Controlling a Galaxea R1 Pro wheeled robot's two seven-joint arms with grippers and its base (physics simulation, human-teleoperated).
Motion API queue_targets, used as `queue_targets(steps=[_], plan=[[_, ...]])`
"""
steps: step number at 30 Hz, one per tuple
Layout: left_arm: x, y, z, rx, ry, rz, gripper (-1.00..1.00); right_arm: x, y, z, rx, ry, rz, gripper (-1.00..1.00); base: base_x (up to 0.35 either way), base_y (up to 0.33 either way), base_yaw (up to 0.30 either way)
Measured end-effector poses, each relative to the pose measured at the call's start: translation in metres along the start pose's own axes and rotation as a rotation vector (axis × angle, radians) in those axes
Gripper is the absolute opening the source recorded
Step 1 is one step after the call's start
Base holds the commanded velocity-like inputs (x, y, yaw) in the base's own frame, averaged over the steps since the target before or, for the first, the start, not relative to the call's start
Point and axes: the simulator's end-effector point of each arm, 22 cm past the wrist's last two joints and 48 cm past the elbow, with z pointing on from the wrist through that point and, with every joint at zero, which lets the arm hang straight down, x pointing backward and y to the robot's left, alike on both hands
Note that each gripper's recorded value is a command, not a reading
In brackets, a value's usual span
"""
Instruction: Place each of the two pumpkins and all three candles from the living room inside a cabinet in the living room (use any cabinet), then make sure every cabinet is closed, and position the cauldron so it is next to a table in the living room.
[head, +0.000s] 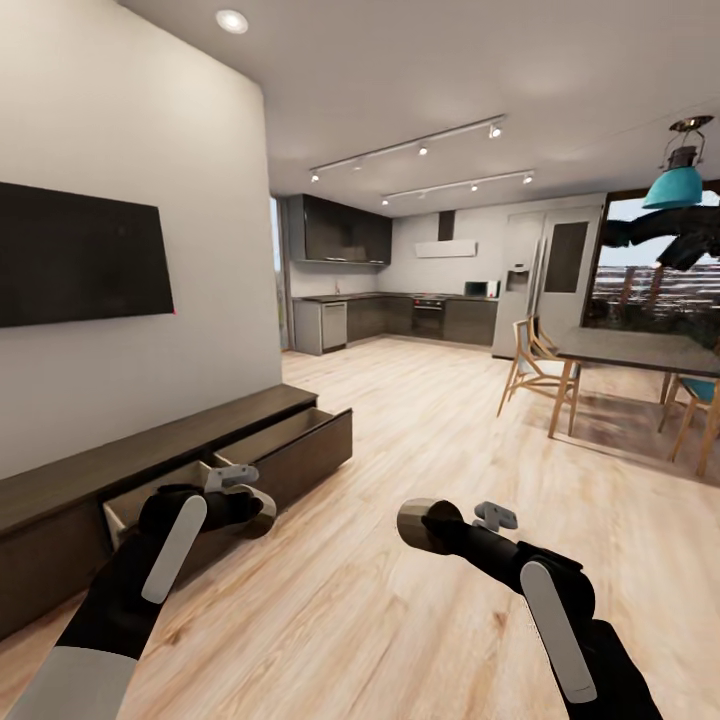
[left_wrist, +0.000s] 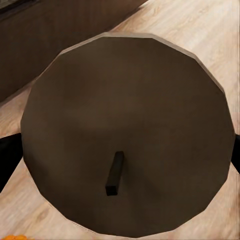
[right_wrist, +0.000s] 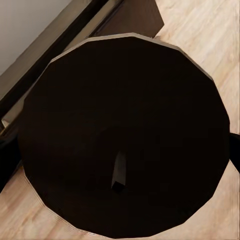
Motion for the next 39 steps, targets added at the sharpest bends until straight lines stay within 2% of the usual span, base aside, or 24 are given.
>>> queue_targets(steps=[9,15,25,39], plan=[[0.0,0.0003,0.0,-0.002,0.0,0.001,-1.0,0.0009,-0.0005,0.0005,0.001,0.002,0.001,-1.0,0.015,0.0,-0.291],[0.0002,0.0001,-0.0002,-0.002,0.0,0.001,-1.0,0.0006,-0.0007,0.0002,0.002,0.001,0.0,-1.0,0.23,0.0,-0.236],[0.0003,0.0015,-0.0002,-0.007,0.0,0.003,-1.0,-0.0006,-0.0006,0.0003,0.002,-0.004,0.001,-1.0,0.315,-0.011,-0.03],[0.0004,0.0014,-0.0001,-0.008,0.0,0.003,-1.0,-0.0009,-0.0005,0.0003,0.003,-0.006,0.0,-1.0,0.321,-0.101,-0.001]])
